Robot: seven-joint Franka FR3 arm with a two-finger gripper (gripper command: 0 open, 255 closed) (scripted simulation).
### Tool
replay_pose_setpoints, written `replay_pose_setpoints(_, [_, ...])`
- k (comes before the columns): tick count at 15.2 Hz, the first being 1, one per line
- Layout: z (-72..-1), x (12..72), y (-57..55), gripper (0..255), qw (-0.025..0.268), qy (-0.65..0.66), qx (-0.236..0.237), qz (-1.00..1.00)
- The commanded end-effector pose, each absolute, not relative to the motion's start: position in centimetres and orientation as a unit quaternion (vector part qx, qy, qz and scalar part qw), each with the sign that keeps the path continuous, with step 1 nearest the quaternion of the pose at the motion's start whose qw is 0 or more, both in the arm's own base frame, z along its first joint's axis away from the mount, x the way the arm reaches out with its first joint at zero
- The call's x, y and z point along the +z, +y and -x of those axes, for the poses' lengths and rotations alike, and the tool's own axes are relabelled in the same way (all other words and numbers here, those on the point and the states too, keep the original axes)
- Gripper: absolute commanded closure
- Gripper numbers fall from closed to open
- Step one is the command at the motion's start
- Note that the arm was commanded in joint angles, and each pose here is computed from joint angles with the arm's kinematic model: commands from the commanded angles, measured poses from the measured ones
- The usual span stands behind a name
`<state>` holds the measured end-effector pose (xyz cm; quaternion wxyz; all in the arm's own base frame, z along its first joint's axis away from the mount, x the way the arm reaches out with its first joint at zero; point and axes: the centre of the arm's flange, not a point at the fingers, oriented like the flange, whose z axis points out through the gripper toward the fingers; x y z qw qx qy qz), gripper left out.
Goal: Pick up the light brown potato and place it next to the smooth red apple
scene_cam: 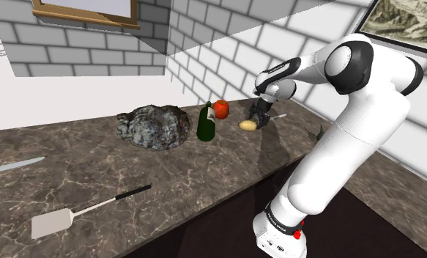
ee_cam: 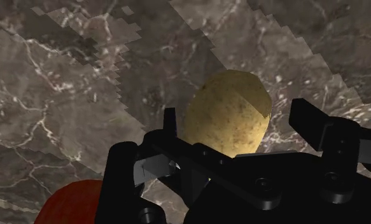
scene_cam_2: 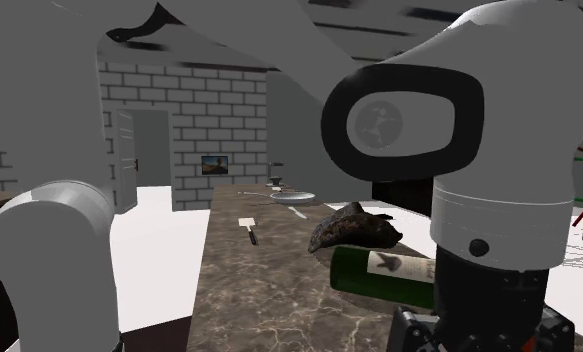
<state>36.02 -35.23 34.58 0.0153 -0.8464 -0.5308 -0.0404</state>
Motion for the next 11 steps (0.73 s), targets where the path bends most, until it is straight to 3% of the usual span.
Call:
replay_pose_setpoints(1, [-35.9, 36.6, -35.4, 0, 0.015, -0.531, -0.040, 0.846])
replay_pose_setpoints(3, [-35.8, 38.9, -35.5, 0, 0.015, -0.531, -0.040, 0.846])
replay_pose_setpoints(11, [-35.8, 38.9, -35.5, 0, 0.015, -0.531, -0.040, 0.846])
